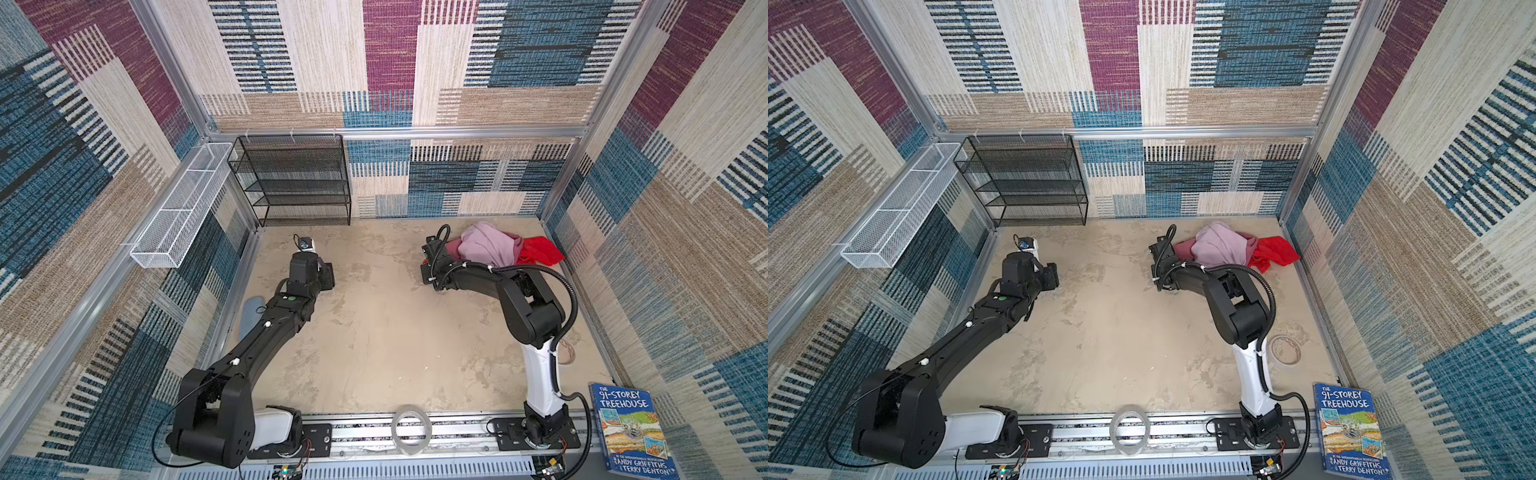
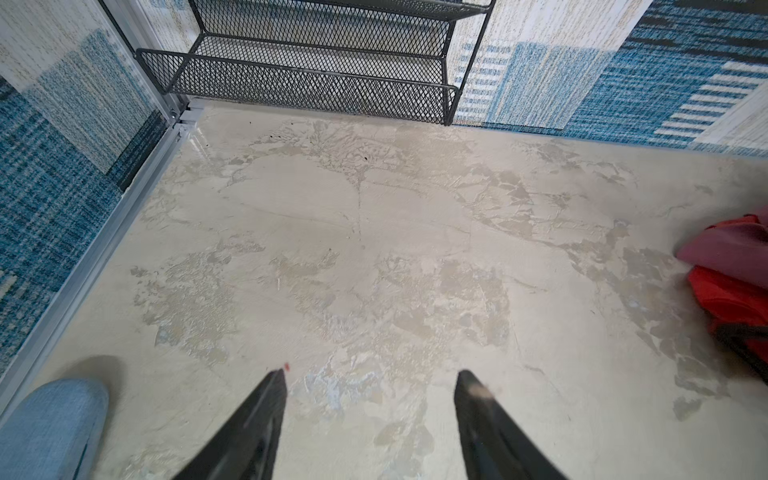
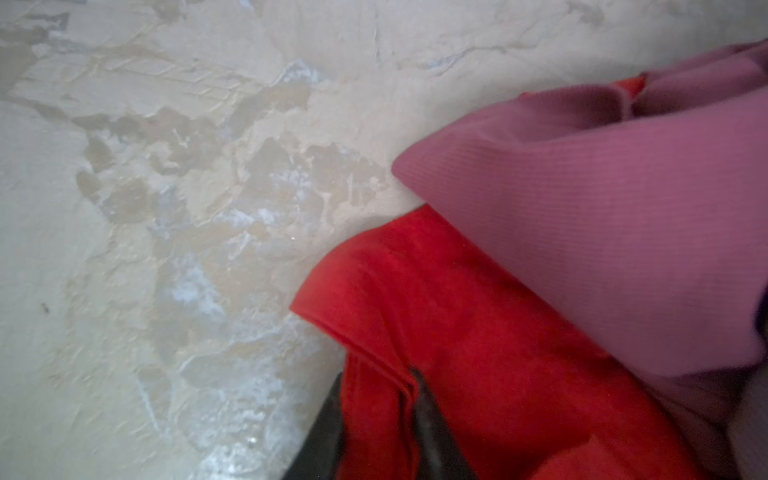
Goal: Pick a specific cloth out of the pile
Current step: 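Close the right gripper on the red cloth's edge, then lift the red cloth high with the right gripper, pulling it free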
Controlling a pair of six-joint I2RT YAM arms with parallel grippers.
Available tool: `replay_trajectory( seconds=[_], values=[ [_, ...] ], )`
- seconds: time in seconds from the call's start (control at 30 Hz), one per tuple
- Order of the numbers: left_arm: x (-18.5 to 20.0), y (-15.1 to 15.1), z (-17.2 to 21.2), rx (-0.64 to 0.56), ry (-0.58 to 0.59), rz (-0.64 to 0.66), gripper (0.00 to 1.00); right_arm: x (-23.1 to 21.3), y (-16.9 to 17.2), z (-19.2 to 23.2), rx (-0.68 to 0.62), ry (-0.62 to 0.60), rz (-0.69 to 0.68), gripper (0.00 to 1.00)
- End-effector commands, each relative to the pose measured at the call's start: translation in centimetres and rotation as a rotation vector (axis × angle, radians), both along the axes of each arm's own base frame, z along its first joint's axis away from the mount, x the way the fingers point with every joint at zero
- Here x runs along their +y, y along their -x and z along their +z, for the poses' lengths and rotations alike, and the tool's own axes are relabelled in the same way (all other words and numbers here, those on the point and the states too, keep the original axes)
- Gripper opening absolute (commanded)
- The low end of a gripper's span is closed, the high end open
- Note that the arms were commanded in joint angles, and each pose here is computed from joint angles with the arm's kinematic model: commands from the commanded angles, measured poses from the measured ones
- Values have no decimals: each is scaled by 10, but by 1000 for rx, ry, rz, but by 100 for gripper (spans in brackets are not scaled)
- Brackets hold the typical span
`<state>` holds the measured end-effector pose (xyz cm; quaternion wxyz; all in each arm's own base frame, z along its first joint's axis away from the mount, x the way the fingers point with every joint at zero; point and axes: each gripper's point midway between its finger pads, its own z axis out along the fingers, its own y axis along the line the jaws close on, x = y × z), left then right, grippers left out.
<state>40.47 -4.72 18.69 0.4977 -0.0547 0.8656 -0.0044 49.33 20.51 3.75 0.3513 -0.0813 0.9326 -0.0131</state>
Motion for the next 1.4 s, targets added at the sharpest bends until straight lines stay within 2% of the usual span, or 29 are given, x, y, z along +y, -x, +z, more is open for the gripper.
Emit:
replay_trajectory(
  seconds=[0.0, 0.03, 0.57, 1.03, 1.37],
  values=[
    [1, 1, 3, -3, 10, 9, 67, 1, 1, 6, -2, -9, -8, 3],
    [1, 1, 3, -4, 9, 9, 67, 2, 1, 10, -10, -15, -10, 0],
    [2, 4, 11, -20, 8, 13, 67, -4, -6, 118, -200, -133, -26, 0],
    [2, 4, 15, -25, 14, 12, 68, -38, -5, 181, -287, -278, -63, 0],
    [1, 4, 17, -30, 23, 11, 68, -56, 0, 223, -354, -328, -73, 0]
  ],
)
